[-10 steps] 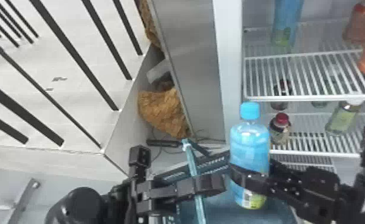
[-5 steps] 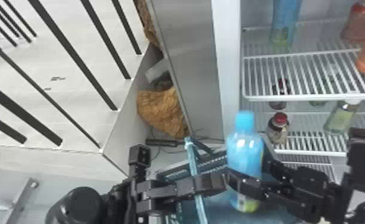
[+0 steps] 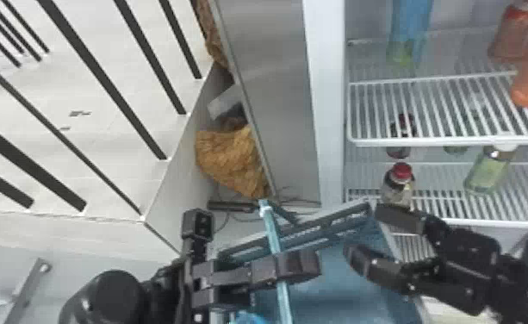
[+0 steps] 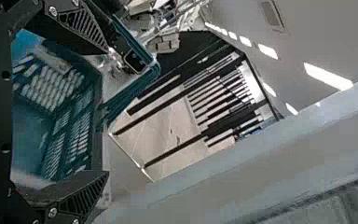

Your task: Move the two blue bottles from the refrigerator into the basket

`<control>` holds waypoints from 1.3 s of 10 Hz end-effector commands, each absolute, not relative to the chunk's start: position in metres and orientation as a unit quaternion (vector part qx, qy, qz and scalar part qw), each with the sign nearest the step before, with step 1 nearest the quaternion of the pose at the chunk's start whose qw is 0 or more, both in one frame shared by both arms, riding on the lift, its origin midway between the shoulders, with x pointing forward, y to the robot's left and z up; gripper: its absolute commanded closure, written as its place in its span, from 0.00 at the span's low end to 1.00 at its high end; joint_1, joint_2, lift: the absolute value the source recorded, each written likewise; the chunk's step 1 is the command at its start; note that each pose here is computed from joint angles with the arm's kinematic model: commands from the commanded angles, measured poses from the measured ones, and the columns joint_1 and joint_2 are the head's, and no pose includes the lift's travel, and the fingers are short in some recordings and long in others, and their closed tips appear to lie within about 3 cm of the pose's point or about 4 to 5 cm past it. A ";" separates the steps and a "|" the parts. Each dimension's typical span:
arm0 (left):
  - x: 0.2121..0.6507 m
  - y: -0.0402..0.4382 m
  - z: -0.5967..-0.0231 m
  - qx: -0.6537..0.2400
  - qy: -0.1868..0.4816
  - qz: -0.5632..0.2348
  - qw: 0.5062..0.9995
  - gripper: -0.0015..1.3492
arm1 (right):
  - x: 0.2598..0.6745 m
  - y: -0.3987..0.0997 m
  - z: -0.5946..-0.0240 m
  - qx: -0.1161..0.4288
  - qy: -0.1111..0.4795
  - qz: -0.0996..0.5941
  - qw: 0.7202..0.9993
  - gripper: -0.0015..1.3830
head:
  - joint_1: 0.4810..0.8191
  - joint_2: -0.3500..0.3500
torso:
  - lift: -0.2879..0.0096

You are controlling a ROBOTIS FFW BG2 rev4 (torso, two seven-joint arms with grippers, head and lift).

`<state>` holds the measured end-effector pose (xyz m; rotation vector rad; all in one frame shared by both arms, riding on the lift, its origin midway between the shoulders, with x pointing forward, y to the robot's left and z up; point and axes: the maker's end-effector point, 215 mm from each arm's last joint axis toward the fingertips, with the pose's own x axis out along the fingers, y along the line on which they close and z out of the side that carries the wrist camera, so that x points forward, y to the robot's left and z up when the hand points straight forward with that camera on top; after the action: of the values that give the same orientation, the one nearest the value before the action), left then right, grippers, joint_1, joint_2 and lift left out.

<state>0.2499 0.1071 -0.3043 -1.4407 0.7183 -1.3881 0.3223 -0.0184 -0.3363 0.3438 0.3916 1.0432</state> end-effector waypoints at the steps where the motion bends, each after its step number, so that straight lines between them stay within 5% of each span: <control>1: 0.250 0.107 -0.304 -0.592 0.296 -0.571 0.485 0.89 | 0.338 -0.048 -0.325 0.139 0.163 0.456 0.864 0.09 | 0.63 0.77 | 0.93; 8: 0.249 0.107 -0.307 -0.596 0.298 -0.569 0.483 0.89 | 0.398 -0.167 -0.265 0.029 0.070 0.268 0.960 0.09 | 0.63 0.42 | 0.93; 13: 0.249 0.106 -0.308 -0.598 0.298 -0.567 0.482 0.89 | 0.493 -0.205 -0.273 0.011 0.048 0.216 0.975 0.08 | 0.63 0.27 | 0.93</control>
<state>0.2496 0.1066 -0.3076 -1.4559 0.7246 -1.3823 0.4814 -0.2061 -0.2718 0.0201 0.0980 0.4342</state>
